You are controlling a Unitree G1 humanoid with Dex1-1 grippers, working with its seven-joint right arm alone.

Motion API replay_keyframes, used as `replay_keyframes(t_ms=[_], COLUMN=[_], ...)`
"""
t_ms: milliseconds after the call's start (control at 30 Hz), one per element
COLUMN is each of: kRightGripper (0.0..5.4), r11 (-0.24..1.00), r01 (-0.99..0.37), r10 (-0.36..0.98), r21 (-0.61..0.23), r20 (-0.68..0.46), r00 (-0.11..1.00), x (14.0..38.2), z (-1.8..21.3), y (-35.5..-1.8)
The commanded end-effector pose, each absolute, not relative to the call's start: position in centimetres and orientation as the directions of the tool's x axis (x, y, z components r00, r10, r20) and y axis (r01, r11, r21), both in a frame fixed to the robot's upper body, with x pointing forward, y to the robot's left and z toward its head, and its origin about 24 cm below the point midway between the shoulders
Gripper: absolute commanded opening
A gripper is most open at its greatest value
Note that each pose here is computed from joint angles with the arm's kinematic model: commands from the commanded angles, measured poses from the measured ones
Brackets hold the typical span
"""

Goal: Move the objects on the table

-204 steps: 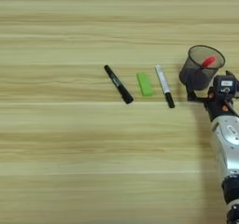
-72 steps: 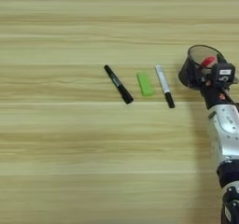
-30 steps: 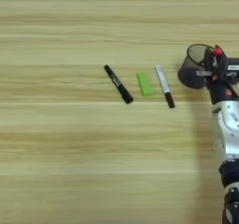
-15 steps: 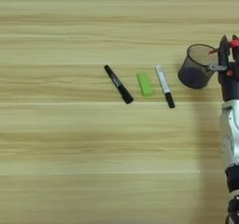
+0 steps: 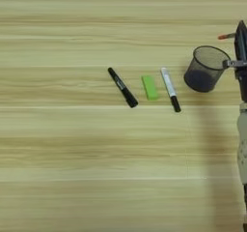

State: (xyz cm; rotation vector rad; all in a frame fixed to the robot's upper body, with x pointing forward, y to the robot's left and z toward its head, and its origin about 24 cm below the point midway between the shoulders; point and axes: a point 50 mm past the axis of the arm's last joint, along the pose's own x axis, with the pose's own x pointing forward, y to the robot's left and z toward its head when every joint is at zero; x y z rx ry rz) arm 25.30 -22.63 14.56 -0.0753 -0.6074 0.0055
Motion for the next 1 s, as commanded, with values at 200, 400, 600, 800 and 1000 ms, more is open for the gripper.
replay_keyframes(t_ms=[200, 400, 600, 800, 1000], kRightGripper=[0.75, 0.75, 0.75, 0.75, 0.75], r11=[0.983, 0.967, 0.956, 0.954, 0.947], r01=[-0.135, -0.225, -0.272, -0.282, -0.298], r10=[0.181, 0.254, 0.292, 0.299, 0.321], r21=[-0.122, -0.120, -0.111, -0.100, -0.120], r20=[0.602, 0.530, 0.449, 0.367, 0.324], r00=[0.778, 0.809, 0.844, 0.881, 0.890], x=[25.1, 25.9, 26.8, 28.0, 28.5], z=[16.5, 14.4, 12.0, 9.5, 7.9], y=[-19.9, -17.8, -16.7, -16.3, -15.7])
